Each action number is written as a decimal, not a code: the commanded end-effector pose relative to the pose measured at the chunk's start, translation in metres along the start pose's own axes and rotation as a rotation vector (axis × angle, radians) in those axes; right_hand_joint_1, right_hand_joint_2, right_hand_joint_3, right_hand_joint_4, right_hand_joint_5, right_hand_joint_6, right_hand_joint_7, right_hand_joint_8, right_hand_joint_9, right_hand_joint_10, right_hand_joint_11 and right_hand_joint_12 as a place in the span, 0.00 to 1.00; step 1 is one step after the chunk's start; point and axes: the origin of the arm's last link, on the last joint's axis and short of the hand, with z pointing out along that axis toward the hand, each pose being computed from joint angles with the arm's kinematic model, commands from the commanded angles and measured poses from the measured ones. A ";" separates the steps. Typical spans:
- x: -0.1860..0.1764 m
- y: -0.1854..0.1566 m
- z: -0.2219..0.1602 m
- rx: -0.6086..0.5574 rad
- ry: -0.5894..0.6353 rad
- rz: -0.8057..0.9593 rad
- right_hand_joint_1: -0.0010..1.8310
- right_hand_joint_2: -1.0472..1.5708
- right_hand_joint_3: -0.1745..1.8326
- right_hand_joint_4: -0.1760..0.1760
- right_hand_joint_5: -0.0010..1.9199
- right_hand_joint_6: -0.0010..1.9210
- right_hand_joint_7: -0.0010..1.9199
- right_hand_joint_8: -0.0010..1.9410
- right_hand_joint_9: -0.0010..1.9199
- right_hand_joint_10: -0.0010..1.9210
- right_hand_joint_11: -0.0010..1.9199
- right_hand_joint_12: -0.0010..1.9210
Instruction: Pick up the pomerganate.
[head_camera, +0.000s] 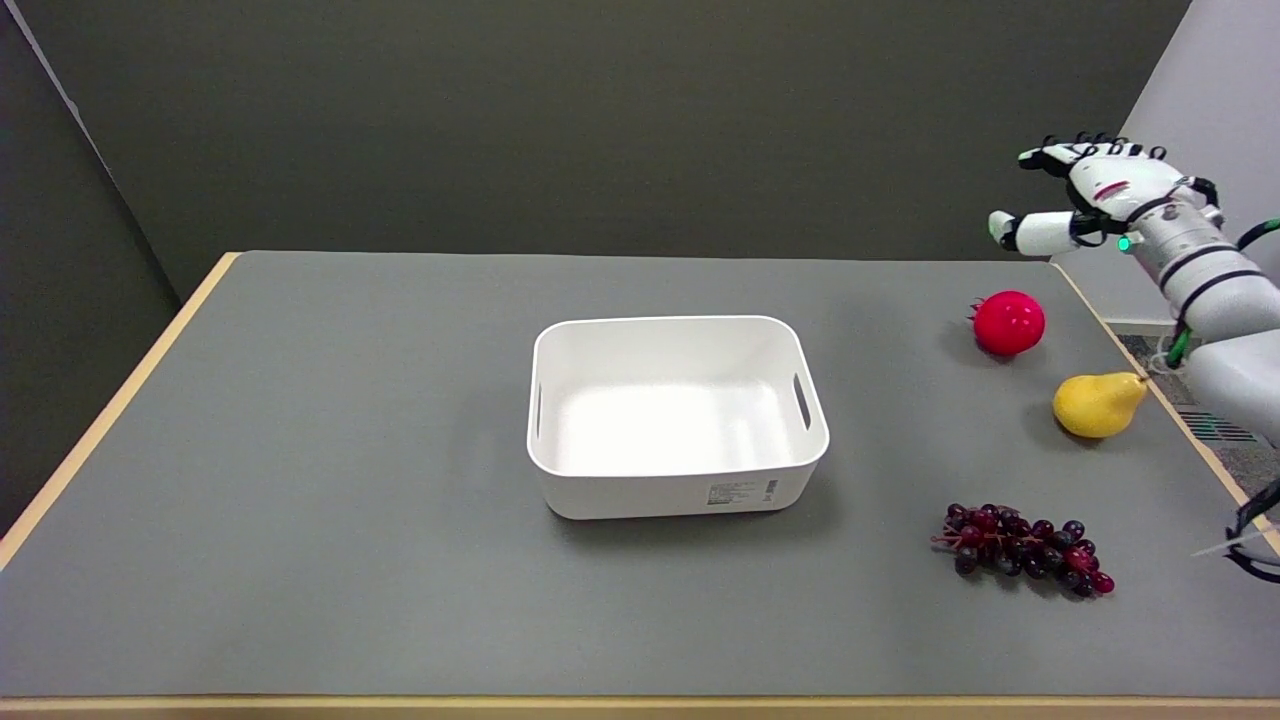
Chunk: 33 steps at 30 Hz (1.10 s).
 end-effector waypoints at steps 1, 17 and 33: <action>0.026 0.010 -0.027 0.006 -0.070 -0.134 0.10 0.63 0.54 0.82 0.09 0.21 0.09 0.13 0.05 0.26 0.02 0.58; -0.029 0.021 -0.038 -0.021 -0.276 -0.188 0.07 0.62 0.54 0.81 0.09 0.21 0.08 0.13 0.05 0.26 0.03 0.58; -0.052 0.010 -0.045 0.015 -0.335 -0.158 0.07 0.62 0.54 0.81 0.09 0.21 0.08 0.13 0.05 0.25 0.03 0.58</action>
